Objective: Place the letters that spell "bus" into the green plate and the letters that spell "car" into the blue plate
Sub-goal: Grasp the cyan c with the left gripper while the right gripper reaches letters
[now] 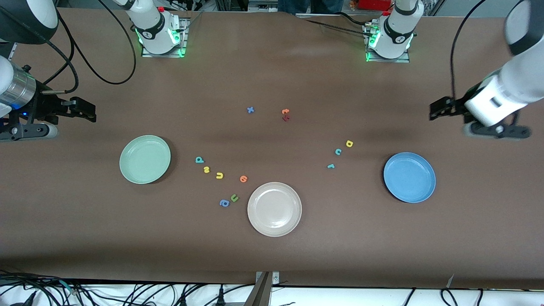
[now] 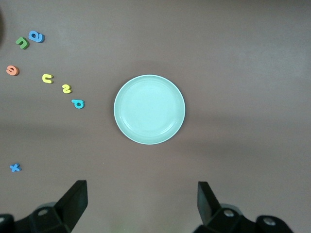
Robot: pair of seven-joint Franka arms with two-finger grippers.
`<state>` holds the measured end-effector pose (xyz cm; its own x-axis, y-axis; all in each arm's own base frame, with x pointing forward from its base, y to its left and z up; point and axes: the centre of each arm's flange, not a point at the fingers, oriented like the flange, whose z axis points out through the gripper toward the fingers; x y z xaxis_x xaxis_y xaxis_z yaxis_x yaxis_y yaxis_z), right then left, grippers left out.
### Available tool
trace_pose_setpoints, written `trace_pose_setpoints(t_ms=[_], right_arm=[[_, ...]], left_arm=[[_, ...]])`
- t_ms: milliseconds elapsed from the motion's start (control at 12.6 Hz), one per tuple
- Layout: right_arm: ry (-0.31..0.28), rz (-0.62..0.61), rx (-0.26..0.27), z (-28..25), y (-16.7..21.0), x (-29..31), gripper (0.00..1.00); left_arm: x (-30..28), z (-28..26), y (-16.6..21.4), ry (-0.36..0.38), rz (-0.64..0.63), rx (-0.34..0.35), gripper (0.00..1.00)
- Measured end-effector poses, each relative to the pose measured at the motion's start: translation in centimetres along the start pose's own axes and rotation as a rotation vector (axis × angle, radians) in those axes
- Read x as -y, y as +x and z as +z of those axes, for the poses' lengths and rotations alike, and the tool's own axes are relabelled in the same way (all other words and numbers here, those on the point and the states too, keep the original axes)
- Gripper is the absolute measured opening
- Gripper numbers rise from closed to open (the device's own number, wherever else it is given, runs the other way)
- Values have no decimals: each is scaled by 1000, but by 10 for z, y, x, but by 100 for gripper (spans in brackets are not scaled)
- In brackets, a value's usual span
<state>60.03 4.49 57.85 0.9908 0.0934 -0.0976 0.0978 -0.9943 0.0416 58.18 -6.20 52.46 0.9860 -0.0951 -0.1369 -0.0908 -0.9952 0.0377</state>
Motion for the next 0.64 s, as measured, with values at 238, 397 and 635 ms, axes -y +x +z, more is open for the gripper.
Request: trace_pose_setpoints(t_ms=[238,397,635], right_arm=[[0,0,-1,0,0,0,100],[0,1,-15,0,2,-1,100],[0,-17,-43,12,2,-1,100]], left_arm=[[-43,57,35,-19,79,8,100],[-81,98,50,-43,143,-6,100],[-127,169,48,-71,215,-37,100]])
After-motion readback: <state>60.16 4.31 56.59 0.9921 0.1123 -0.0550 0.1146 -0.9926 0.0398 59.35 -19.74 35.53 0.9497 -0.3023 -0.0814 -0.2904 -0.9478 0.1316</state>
